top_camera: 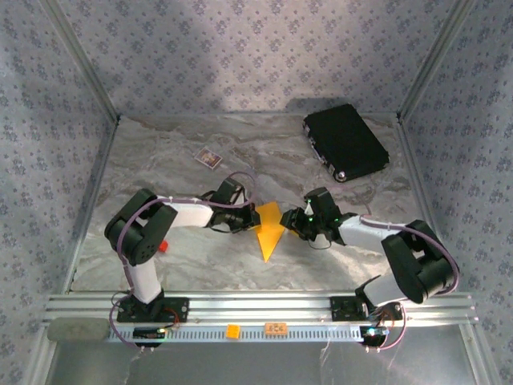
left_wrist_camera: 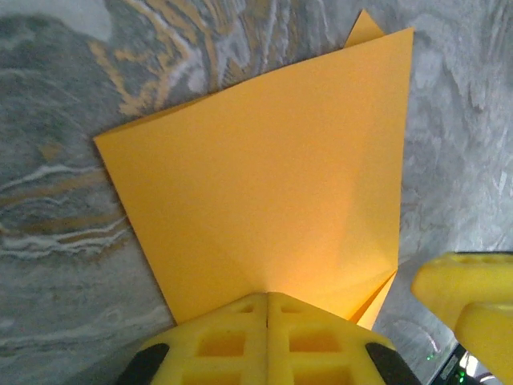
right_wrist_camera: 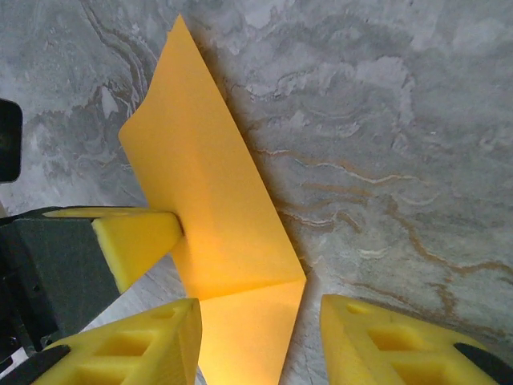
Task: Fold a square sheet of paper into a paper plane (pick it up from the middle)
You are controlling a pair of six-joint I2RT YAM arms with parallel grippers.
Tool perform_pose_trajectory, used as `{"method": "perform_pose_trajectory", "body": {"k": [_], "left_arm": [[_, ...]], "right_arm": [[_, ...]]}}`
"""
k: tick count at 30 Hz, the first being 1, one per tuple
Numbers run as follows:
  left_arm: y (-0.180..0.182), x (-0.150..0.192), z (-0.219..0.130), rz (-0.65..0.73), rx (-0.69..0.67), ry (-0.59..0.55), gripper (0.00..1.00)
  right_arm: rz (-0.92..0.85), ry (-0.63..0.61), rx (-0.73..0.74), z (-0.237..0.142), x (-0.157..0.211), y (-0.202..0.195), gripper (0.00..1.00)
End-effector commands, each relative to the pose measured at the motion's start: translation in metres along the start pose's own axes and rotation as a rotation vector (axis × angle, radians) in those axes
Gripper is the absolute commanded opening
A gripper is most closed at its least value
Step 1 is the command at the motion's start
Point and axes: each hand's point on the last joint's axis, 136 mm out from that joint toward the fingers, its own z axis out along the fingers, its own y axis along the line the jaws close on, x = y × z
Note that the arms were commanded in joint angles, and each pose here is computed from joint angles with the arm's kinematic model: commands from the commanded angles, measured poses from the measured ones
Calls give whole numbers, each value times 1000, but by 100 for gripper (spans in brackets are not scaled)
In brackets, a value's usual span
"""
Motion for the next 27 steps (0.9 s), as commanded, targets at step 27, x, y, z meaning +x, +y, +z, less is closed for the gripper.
{"method": "perform_pose_trajectory", "body": {"k": [27], "left_arm": [[16, 15, -2, 26, 12, 71, 0]], "right_arm": [[-74, 126, -164, 17, 0, 24, 33]]}}
